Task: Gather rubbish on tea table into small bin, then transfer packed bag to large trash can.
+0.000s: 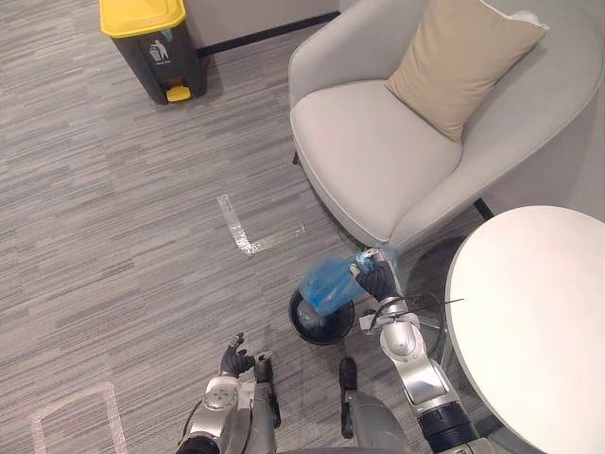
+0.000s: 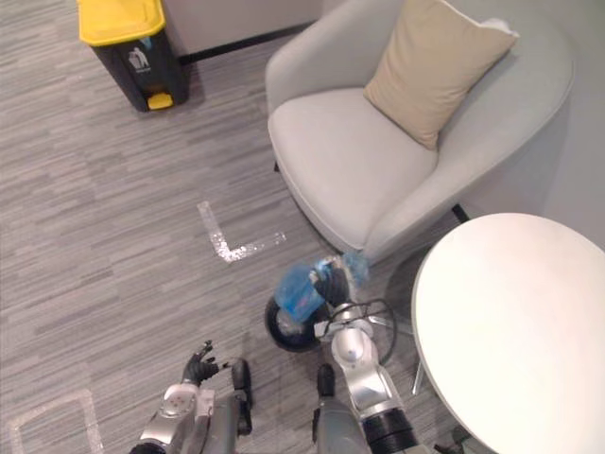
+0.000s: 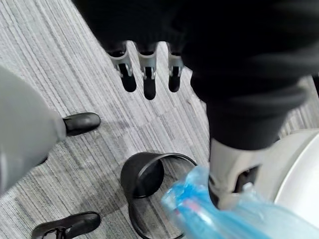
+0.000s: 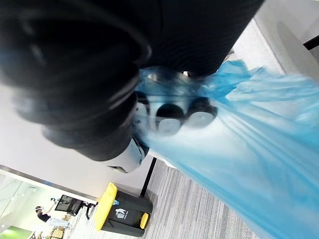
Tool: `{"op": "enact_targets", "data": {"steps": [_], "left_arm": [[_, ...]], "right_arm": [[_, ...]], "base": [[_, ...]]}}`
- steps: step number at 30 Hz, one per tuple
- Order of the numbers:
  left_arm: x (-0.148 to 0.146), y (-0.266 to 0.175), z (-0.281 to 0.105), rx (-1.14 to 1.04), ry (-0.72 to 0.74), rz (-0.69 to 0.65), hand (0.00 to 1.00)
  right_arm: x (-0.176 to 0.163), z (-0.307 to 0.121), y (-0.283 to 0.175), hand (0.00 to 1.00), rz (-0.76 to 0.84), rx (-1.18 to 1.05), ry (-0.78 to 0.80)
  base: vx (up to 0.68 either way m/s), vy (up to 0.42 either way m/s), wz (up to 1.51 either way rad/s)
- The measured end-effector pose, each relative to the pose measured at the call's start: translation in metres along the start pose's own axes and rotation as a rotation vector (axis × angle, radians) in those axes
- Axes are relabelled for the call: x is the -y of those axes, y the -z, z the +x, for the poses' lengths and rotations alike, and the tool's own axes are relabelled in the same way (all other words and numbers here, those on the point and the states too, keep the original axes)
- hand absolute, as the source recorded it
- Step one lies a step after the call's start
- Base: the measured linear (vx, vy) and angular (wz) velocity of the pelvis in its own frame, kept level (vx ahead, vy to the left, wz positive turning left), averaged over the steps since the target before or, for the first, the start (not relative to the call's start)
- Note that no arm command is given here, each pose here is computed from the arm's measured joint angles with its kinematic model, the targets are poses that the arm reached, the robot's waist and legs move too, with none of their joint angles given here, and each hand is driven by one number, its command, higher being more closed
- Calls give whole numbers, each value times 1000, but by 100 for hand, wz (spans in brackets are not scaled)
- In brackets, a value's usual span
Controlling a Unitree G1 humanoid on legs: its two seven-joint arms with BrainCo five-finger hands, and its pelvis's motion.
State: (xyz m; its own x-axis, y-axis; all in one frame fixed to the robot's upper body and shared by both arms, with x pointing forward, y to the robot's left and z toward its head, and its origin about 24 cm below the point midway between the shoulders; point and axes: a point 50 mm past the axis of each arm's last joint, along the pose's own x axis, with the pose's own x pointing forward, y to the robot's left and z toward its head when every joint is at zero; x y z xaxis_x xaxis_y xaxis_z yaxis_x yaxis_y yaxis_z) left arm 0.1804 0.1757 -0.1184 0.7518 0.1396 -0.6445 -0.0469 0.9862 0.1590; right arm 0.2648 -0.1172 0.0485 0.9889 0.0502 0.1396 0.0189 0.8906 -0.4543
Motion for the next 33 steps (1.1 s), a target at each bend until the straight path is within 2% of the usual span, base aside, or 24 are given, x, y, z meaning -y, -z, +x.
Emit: {"op": "enact_targets", "data": {"steps": [6, 10, 16, 21, 33], "left_arm": [[2, -6, 0, 25, 8, 0, 0], [11, -37, -8, 191, 50, -6, 0], [15, -90, -25, 460, 108, -5, 0], [11, -128, -46, 687, 125, 74, 0], [20, -164, -68, 923, 200, 291, 0]], "right_arm": [[2, 1, 0, 100, -7, 5, -3], [19, 2, -16, 100, -26, 95, 4], [39, 1, -40, 100, 49, 242, -21], [47, -3, -52, 100, 154, 324, -139], [34, -1, -65, 100, 328, 366, -409]], "base": [[8, -1, 3], [18, 7, 5], [25, 7, 3], [1, 1, 2], [-16, 1, 0]]}}
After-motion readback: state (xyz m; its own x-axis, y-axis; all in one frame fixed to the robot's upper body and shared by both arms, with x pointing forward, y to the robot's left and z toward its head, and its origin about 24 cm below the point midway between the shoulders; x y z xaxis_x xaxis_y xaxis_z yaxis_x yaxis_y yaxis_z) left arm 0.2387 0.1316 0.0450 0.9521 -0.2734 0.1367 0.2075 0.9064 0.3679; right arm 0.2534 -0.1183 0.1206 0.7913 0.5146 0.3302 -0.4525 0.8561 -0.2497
